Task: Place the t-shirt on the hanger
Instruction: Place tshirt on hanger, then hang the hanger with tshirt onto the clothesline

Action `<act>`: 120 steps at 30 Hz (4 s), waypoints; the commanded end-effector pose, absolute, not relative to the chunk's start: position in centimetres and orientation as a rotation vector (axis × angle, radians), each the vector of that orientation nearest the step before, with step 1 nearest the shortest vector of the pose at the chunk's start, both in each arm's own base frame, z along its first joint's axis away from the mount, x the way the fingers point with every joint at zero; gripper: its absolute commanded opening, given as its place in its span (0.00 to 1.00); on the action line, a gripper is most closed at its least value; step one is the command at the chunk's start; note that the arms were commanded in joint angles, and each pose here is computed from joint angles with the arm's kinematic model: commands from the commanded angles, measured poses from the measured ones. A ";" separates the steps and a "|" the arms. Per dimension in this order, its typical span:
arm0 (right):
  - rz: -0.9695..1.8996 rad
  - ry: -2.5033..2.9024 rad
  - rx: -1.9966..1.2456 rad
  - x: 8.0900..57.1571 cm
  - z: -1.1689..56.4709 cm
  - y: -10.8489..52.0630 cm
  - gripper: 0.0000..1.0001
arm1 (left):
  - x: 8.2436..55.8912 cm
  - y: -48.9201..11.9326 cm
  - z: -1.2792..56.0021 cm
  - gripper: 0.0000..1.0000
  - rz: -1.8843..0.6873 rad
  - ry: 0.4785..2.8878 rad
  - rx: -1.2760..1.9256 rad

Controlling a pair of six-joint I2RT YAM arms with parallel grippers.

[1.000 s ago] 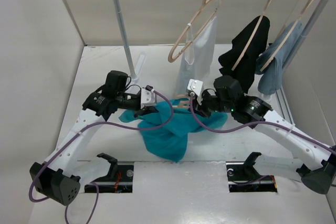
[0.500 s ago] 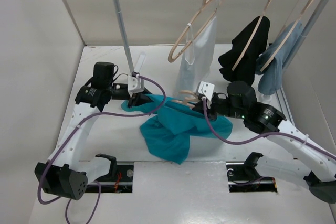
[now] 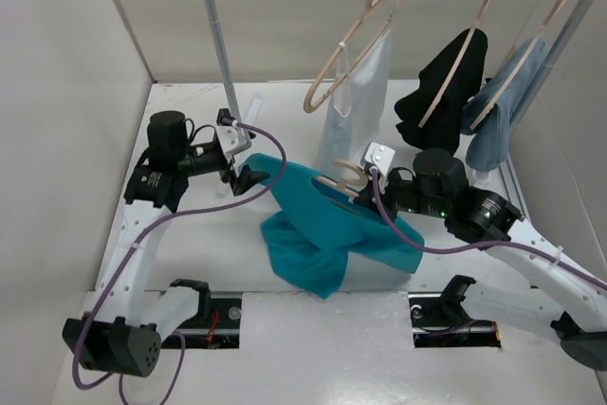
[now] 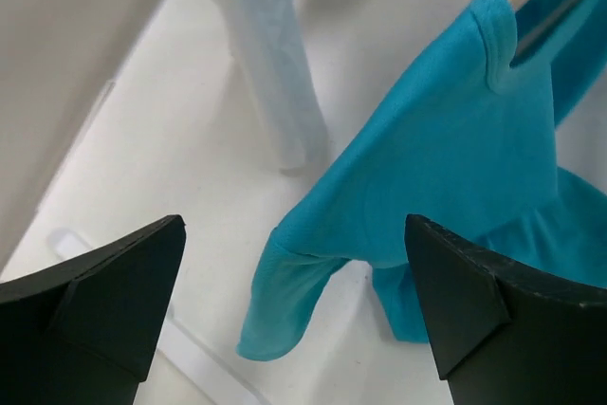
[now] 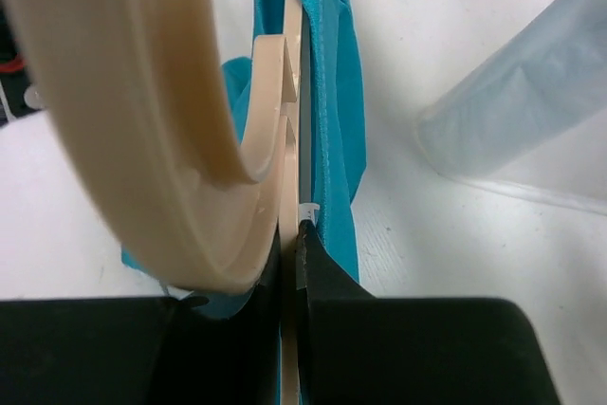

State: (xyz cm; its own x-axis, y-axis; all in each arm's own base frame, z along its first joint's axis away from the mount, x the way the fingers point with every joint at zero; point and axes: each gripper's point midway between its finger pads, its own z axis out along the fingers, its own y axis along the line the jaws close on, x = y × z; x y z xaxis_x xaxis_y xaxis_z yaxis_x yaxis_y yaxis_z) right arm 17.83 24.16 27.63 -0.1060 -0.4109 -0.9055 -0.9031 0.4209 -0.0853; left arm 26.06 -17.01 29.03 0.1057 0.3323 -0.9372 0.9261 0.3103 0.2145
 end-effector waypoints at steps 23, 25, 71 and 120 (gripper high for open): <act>0.813 1.566 -0.787 21.5 39.4 37.3 0.00 | 18.2 -10.0 37.6 0.83 -0.422 1.498 0.491; 0.822 1.542 -0.750 22.1 40.1 38.5 0.00 | 17.9 -10.0 37.0 0.87 -0.426 1.523 0.490; 0.766 1.640 0.364 29.7 40.9 45.9 0.00 | 21.0 -9.1 31.1 0.97 -0.332 1.807 0.650; 0.795 1.751 0.321 21.4 36.5 48.6 0.00 | 16.5 -6.6 31.7 0.00 -0.064 1.641 0.812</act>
